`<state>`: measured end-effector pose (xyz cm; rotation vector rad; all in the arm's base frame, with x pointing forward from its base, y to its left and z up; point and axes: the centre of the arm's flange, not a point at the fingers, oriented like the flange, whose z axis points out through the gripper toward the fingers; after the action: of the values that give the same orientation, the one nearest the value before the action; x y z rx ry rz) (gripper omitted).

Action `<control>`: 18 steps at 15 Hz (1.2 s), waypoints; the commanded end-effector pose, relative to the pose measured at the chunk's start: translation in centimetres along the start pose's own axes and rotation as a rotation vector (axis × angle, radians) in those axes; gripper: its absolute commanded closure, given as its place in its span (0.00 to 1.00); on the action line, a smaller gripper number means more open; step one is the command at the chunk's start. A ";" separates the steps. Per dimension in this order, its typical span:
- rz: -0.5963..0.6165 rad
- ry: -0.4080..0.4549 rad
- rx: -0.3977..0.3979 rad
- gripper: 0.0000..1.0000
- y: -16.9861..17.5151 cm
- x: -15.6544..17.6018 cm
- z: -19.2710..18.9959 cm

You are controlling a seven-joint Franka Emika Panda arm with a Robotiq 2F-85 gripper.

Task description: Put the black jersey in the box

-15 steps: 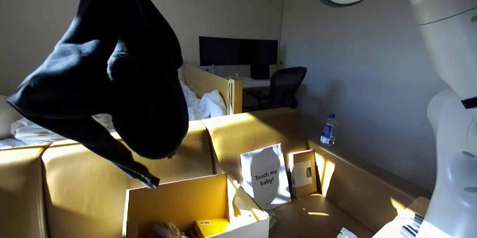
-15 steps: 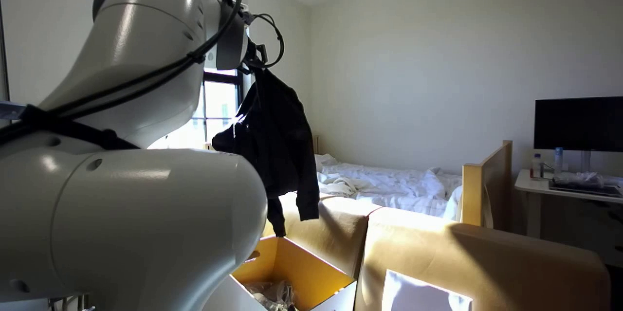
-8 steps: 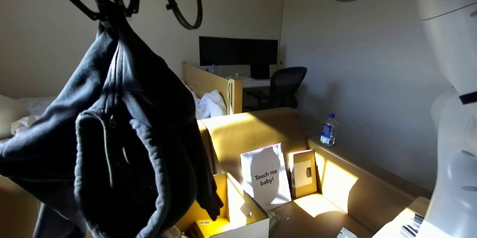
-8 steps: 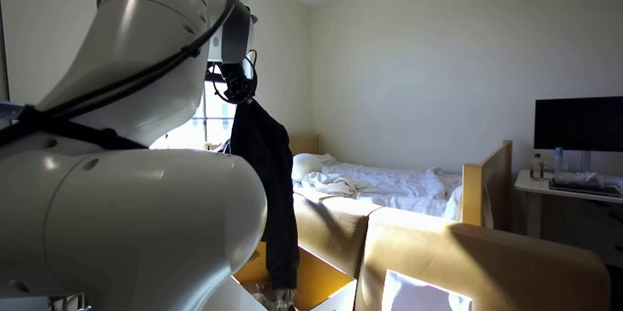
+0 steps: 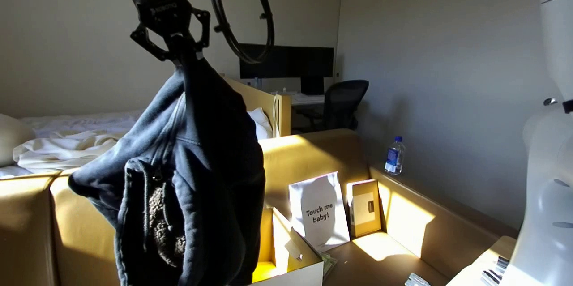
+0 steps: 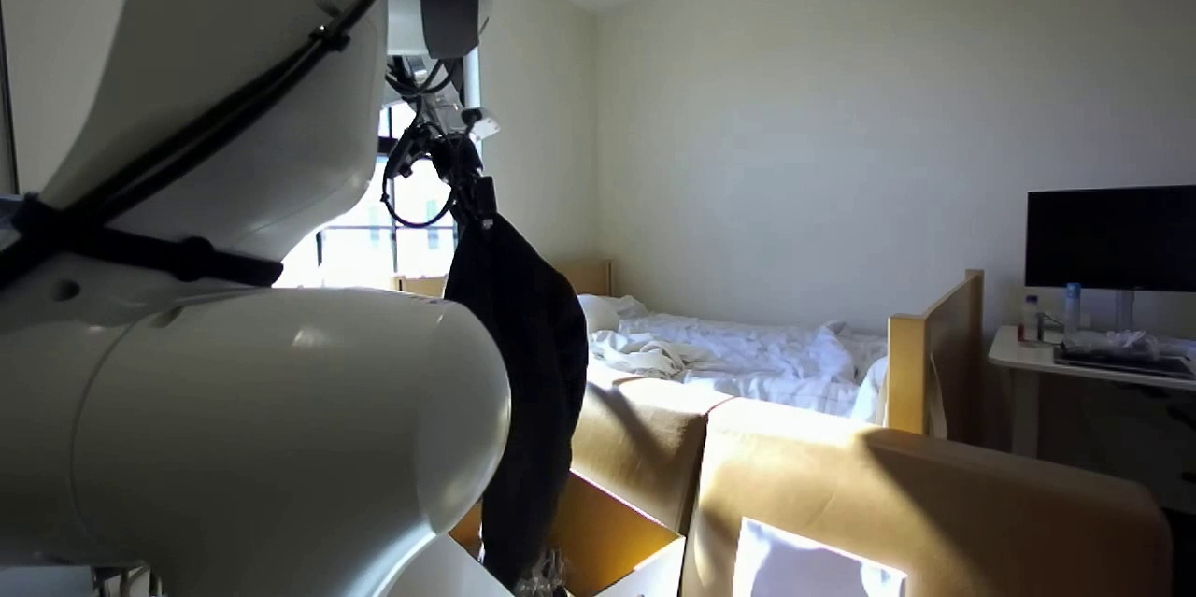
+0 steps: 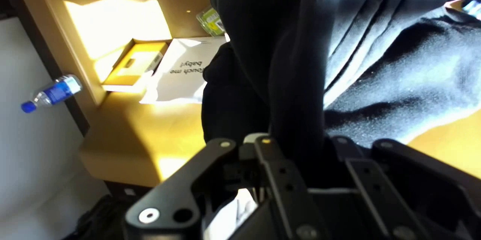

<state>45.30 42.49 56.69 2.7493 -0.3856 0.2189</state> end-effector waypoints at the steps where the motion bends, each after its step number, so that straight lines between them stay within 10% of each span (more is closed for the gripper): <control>1: 0.077 -0.023 -0.091 0.95 5.5 -1.8 6.8; 10: 0.124 0.074 -0.617 0.95 9.4 -0.8 28.2; 14: 0.234 0.166 -0.580 0.95 7.4 3.3 30.2; 18: 0.296 0.235 -0.379 0.95 1.4 7.3 27.4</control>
<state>51.04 25.78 32.09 2.1784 -0.6378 0.3733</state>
